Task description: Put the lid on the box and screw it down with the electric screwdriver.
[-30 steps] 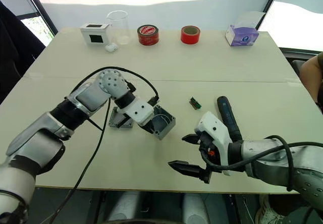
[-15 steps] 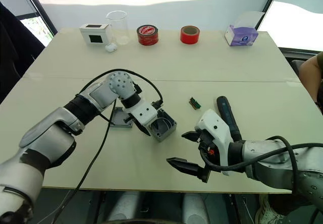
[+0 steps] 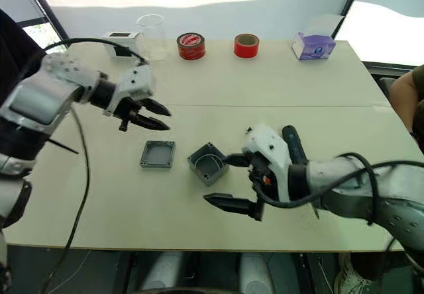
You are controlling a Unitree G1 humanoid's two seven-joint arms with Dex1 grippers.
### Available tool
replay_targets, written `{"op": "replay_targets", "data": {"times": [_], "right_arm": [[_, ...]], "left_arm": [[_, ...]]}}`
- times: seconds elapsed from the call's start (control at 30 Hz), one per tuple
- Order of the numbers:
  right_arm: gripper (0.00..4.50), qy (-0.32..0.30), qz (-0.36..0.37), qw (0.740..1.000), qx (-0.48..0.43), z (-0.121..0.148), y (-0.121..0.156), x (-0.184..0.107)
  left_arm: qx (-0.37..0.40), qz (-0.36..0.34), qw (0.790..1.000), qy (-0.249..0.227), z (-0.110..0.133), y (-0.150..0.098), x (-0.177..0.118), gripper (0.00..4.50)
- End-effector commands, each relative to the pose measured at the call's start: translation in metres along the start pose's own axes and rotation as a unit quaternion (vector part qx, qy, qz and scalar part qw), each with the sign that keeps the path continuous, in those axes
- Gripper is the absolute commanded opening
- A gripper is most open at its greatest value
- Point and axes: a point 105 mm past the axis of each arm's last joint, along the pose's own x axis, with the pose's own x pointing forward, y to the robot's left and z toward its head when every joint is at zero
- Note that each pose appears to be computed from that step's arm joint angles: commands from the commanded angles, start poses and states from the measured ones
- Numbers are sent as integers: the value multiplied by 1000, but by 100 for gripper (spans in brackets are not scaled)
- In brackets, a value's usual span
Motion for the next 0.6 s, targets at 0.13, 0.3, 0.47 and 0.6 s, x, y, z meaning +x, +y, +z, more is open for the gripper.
{"op": "replay_targets", "data": {"times": [0.13,0.3,0.47,0.6], "right_arm": [[450,9,24,998,-56,0,0,16],[450,11,18,997,-69,-13,-10,26],[450,5,15,997,-76,-19,-13,31],[450,0,4,997,-75,-19,-16,32]], "left_arm": [[-189,98,973,85,-40,-9,-29,190],[-261,106,953,113,-60,-16,-19,190],[-285,111,943,132,-70,-14,-9,190],[-295,106,940,136,-71,-14,0,190]]}}
